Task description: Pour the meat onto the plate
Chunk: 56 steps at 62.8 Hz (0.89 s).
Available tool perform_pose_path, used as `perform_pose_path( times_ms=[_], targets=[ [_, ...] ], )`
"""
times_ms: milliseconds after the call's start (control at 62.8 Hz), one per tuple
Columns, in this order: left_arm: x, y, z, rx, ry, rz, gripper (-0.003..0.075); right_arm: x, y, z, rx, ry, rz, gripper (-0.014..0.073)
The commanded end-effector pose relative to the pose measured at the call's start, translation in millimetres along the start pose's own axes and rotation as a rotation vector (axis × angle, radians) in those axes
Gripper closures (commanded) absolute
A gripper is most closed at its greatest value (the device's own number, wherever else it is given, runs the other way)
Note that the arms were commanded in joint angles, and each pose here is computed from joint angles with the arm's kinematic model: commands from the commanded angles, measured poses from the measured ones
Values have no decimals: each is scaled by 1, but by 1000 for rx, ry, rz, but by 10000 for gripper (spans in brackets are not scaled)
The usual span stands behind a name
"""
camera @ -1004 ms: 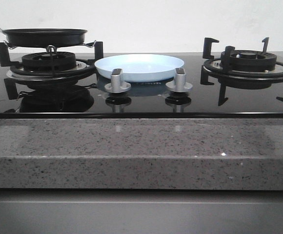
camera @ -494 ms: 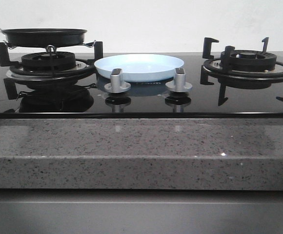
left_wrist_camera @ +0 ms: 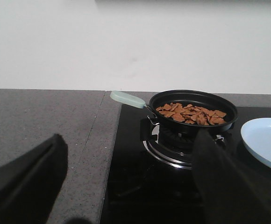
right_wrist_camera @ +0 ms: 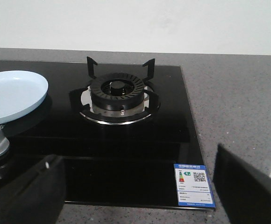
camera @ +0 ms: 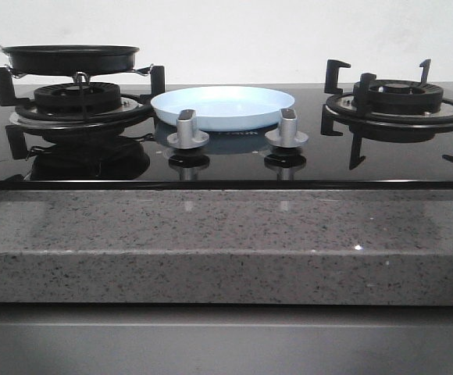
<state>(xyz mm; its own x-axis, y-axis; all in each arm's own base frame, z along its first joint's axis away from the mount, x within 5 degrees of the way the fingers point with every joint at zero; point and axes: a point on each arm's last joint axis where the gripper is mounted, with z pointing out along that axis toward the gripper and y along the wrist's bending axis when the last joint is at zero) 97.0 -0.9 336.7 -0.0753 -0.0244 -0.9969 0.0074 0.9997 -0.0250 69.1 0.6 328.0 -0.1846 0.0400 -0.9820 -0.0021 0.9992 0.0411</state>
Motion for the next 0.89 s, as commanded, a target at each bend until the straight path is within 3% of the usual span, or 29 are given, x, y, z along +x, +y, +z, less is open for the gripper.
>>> perform_pose_path(
  times_ms=[0,351,574,876],
  targets=[
    [-18,-1,-1,6,-109,-8,164,-19,0,-2,7,-109,-17,-68],
    [-17,-1,-1,6,-107,-8,177,-20,0,-2,6,-114,-17,-68],
    [-17,-1,-1,6,-107,-8,177,-17,3,0,-24,-74,51,-68],
    [-17,-1,-1,6,-107,-8,177,-34,9,61,-51,248,140,-68]
  ],
)
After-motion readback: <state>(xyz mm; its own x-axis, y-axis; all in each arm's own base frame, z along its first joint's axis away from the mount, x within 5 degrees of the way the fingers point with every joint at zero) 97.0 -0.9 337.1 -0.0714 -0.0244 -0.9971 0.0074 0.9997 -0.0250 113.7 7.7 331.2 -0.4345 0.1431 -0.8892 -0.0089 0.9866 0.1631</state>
